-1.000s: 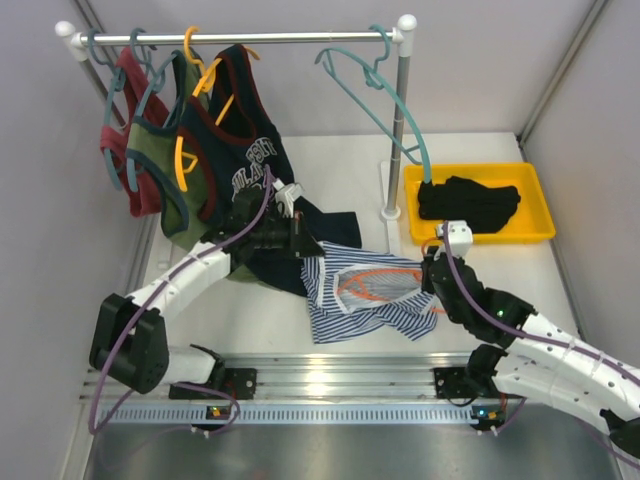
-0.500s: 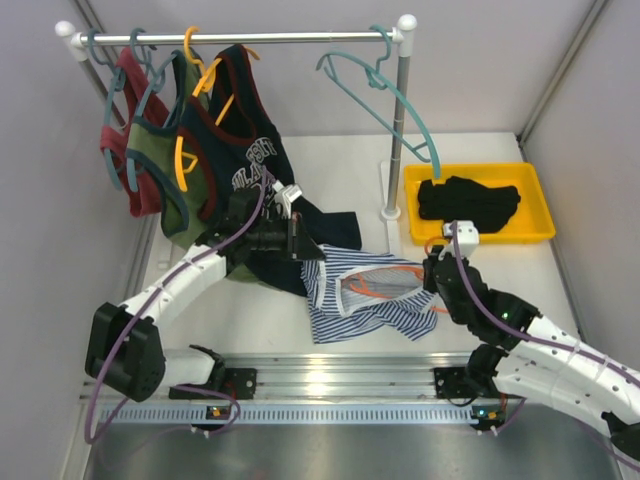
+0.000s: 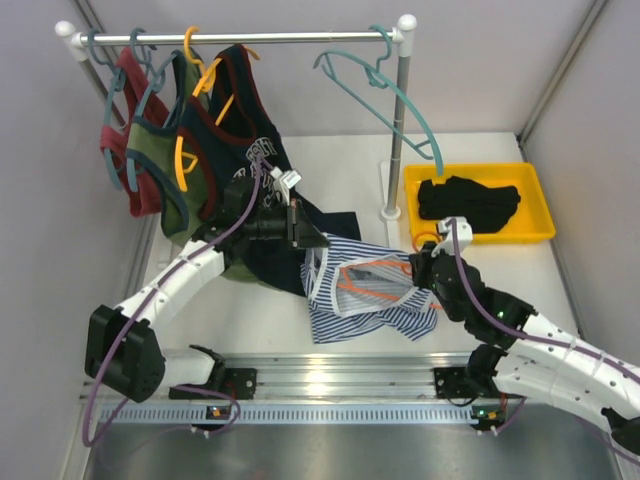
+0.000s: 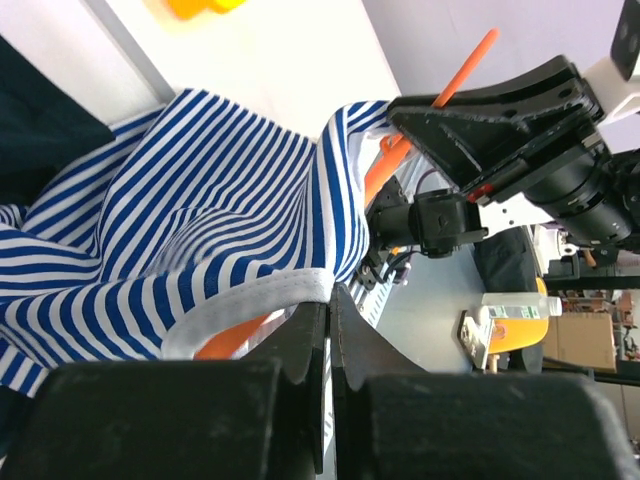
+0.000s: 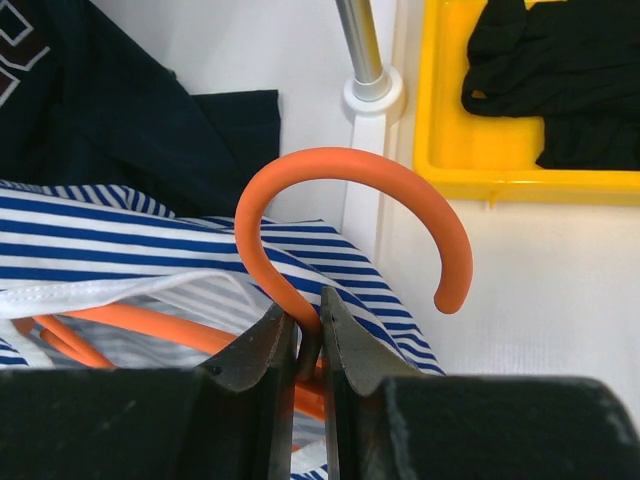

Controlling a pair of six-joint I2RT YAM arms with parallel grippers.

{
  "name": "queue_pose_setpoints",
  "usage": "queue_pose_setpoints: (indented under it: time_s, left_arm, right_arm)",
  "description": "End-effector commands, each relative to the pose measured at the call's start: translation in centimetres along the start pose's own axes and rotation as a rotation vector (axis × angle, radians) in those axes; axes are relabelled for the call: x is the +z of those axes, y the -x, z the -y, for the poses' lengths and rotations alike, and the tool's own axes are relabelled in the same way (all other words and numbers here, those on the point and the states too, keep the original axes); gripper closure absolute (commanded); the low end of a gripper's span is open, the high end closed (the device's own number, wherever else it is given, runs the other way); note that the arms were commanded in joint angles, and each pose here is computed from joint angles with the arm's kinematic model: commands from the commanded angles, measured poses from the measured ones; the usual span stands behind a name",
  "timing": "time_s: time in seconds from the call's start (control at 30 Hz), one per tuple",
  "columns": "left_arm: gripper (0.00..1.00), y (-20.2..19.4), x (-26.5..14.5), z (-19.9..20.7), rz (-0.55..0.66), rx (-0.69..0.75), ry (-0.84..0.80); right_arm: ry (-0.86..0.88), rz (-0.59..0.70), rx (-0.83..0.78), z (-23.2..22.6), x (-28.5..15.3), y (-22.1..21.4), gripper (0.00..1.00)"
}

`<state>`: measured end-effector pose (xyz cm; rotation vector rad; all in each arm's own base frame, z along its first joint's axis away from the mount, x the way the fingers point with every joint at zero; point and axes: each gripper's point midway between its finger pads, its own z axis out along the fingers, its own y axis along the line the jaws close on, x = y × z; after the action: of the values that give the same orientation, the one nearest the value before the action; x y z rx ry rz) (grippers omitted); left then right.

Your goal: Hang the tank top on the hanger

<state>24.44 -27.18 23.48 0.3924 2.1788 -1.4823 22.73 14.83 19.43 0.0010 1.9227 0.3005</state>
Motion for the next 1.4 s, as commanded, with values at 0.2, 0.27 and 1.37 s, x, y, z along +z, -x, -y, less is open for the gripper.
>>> queue_pose_setpoints:
  time_s: [0.2,0.27,1.37]
  left_arm:
    - [1.00,2.4,-0.6,2.2,0.050,0.074,-0.019]
    - [1.00,2.4,-0.7,2.0,0.053,0.070,-0.003]
    - [1.00,2.9,-2.6,4.7,0.095,0.095,0.020]
  right_arm:
    - [0.097,0.144,0.122,-2.9,-1.4,5.1,1.00]
    - [0.111,0.164,0.139,-3.0,-1.8,5.7,1.00]
    - [0.169,0.210,0.074,-9.9,-0.9,7.7,1.00]
